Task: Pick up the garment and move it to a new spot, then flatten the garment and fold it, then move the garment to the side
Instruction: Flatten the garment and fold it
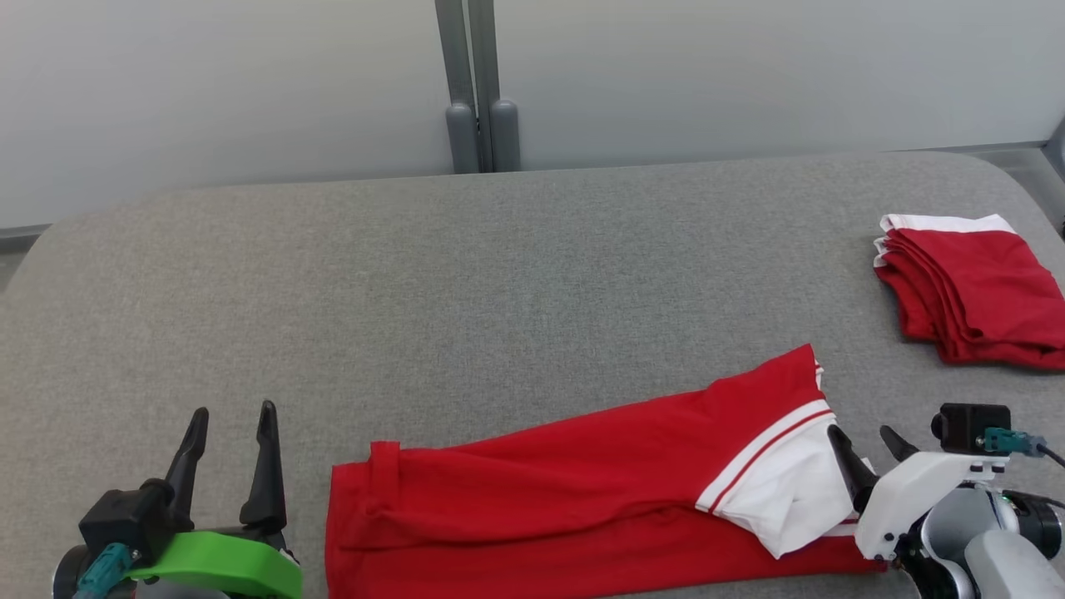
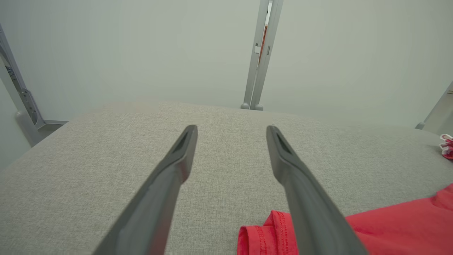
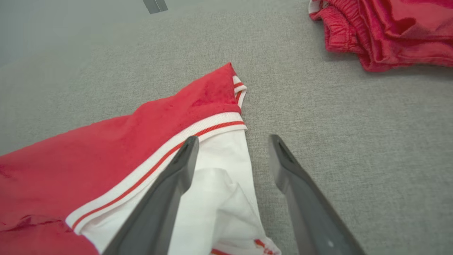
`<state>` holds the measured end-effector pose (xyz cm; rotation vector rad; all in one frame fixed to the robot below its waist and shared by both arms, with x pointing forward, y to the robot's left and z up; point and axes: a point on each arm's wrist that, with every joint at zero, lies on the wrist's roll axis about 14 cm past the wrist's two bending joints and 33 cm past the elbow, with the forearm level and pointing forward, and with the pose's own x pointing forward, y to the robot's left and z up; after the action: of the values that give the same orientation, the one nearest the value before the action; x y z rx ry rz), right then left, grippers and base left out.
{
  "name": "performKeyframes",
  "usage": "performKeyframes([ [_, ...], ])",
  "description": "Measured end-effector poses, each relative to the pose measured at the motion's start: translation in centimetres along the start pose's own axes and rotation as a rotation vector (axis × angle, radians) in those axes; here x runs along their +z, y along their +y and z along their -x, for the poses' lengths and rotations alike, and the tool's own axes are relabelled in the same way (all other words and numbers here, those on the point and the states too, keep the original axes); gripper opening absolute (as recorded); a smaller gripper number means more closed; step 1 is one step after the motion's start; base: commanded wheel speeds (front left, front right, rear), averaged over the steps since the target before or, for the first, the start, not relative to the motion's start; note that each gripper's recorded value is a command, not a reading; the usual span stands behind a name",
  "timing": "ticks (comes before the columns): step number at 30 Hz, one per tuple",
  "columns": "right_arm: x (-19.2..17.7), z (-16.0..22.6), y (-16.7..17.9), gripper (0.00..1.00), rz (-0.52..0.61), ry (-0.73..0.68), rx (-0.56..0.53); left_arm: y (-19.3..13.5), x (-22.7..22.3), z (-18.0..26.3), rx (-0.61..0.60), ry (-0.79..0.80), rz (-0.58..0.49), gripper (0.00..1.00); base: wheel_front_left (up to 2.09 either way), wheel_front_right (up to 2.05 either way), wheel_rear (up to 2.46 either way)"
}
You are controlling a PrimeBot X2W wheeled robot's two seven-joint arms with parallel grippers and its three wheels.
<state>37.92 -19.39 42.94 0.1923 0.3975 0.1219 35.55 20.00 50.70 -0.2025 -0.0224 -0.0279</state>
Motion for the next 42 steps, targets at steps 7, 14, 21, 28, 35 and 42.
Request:
performKeyframes([
  [7,-3.9,-1.6,-0.4,1.0,-0.082,0.236,-0.028,0.6,-0.6,-0.2,0.007,0.016,-0.007,1.0,0.0,0.0,0.0],
  [14,-5.4,-2.7,2.1,1.0,-0.162,0.325,0.035,1.6,-1.1,0.0,0.035,0.031,-0.008,1.0,0.0,0.0,0.0],
  [21,-5.3,-3.3,4.0,0.0,-0.18,0.303,0.083,2.0,-1.5,0.3,0.047,0.041,-0.007,1.0,0.0,0.0,0.0],
  [28,-2.8,-3.2,2.9,0.0,-0.182,0.201,0.074,1.8,-1.3,0.3,0.039,0.036,-0.009,1.0,0.0,0.0,0.0],
  [35,1.9,-1.5,-3.3,0.0,-0.096,0.076,-0.031,1.5,-0.8,-0.1,0.039,0.017,0.002,1.0,0.0,0.0,0.0],
  [42,6.4,-0.2,-2.8,0.0,-0.028,-0.057,-0.014,0.8,-0.7,0.0,0.034,0.005,0.024,1.0,0.0,0.0,0.0],
])
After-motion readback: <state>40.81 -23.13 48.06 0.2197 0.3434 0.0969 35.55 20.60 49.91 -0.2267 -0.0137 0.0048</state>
